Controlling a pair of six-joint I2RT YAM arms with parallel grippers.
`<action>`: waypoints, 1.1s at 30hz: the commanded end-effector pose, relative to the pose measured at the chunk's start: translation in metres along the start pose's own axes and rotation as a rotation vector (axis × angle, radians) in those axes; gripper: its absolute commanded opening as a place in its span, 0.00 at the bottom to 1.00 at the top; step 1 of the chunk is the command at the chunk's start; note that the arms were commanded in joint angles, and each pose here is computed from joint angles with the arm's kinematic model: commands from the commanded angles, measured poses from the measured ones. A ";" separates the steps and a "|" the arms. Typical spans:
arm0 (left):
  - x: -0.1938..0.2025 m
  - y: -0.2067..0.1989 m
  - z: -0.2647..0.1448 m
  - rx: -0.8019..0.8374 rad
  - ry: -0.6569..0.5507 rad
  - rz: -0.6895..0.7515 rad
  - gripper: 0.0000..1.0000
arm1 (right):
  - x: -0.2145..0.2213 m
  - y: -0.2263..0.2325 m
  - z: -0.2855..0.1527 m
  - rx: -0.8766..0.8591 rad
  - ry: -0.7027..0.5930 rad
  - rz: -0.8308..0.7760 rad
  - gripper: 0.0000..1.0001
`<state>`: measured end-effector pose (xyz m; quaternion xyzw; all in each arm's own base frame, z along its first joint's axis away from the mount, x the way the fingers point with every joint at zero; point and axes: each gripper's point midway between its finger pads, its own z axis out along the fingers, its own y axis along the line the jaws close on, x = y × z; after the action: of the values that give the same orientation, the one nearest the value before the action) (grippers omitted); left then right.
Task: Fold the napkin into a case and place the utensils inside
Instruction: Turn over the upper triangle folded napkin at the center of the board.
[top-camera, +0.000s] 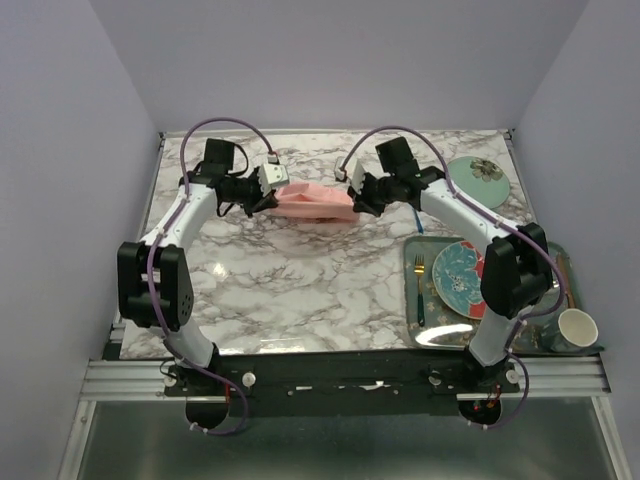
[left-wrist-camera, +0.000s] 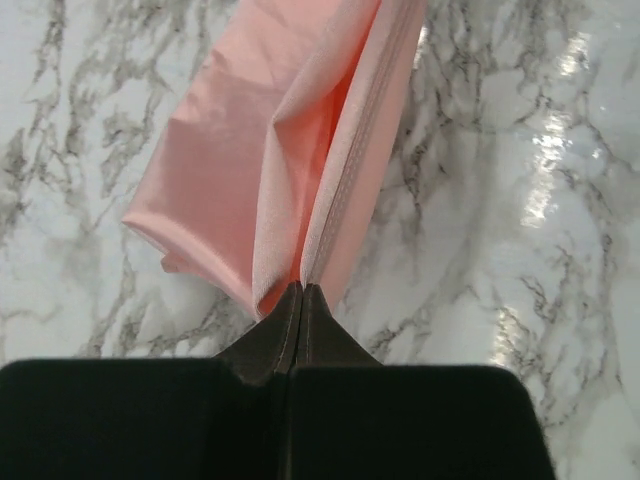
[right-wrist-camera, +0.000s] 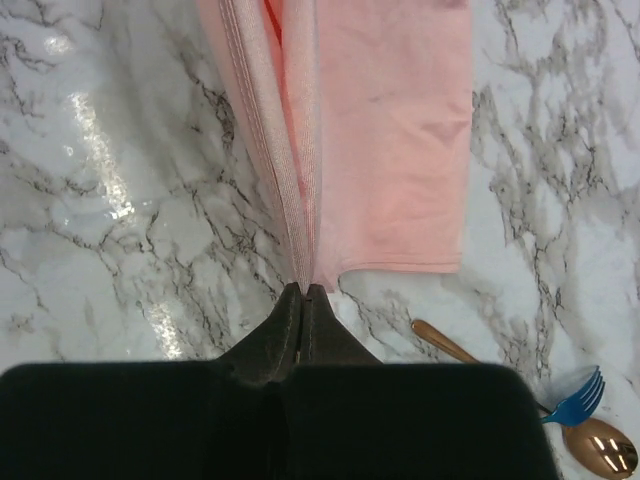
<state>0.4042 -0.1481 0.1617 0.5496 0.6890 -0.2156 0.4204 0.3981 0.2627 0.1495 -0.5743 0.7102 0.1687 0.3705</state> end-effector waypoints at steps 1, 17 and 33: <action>-0.002 -0.027 -0.015 0.003 0.003 0.093 0.00 | -0.002 0.005 -0.007 0.039 -0.022 -0.079 0.00; -0.095 0.095 -0.049 -0.435 -0.188 -0.016 0.00 | -0.085 -0.110 -0.049 0.375 -0.128 -0.014 0.01; -0.112 0.202 -0.034 -0.625 -0.265 0.078 0.00 | -0.109 -0.207 -0.033 0.574 -0.202 -0.134 0.01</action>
<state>0.5843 -0.1380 0.2723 0.3768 0.6755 -0.0795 0.6288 0.5761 0.2682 0.2598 -0.4789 0.6800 0.0303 0.5544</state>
